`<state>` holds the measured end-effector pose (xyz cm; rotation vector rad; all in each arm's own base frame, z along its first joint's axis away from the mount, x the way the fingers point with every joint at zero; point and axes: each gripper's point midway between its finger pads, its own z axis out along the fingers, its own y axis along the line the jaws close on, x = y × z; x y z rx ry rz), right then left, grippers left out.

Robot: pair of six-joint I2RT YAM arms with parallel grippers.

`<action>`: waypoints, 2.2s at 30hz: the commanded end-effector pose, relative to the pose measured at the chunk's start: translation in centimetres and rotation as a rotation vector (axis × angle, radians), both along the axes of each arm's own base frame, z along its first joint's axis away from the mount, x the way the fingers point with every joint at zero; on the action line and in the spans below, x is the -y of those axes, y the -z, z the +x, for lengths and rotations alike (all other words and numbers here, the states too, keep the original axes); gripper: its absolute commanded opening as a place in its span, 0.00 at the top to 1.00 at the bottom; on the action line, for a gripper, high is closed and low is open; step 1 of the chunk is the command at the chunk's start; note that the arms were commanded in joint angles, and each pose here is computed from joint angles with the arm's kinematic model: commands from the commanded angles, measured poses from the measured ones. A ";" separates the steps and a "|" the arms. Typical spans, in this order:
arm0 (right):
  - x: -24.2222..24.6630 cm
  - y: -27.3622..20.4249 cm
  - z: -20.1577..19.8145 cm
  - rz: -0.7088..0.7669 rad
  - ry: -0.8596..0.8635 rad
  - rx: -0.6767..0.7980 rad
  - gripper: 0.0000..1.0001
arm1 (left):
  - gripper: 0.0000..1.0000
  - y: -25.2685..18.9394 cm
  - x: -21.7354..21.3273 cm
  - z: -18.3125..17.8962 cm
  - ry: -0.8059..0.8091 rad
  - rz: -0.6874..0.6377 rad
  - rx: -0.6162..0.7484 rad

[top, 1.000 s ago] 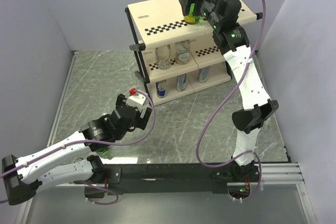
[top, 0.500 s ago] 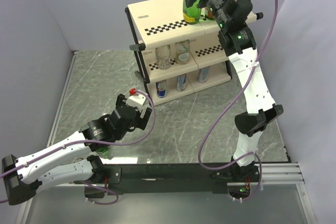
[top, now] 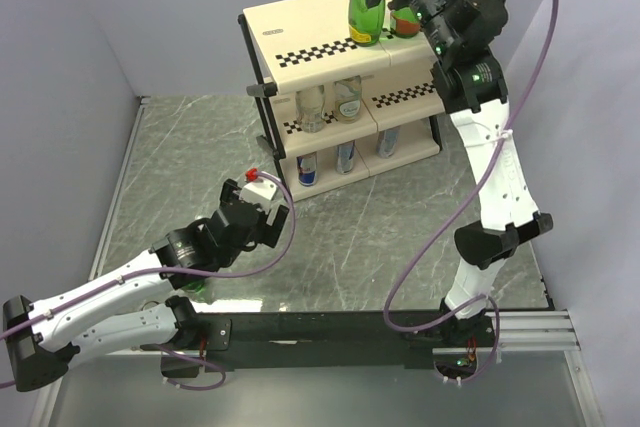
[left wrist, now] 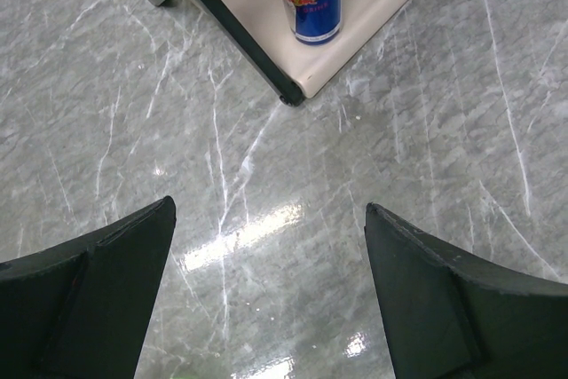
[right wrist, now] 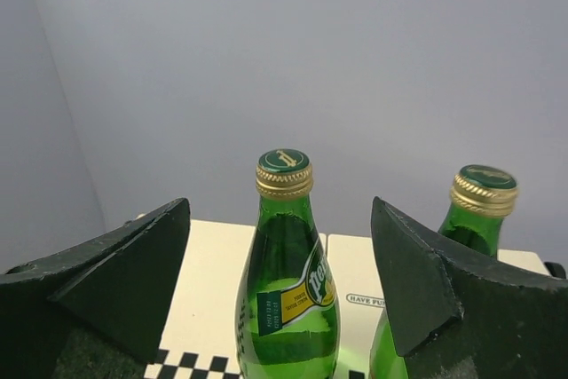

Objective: Place and organize the beverage onto the shelf
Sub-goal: Pick up the drink from the center of the board.

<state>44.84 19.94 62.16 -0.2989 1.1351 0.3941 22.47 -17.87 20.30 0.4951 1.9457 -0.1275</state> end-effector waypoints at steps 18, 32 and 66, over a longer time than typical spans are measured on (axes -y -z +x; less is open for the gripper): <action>0.2 6.4 -18.4 -0.372 -0.384 -0.026 0.11 | 0.01 -8.9 -1.9 -0.6 -0.147 -0.357 0.033; -2.5 26.8 -25.1 -0.513 -0.719 -0.309 0.18 | 0.01 -8.4 -7.3 -4.1 -0.548 -0.493 -0.234; -17.2 35.3 -31.9 -0.631 -1.183 -0.088 0.18 | 0.03 -18.5 -9.6 -2.2 -0.441 -0.552 0.052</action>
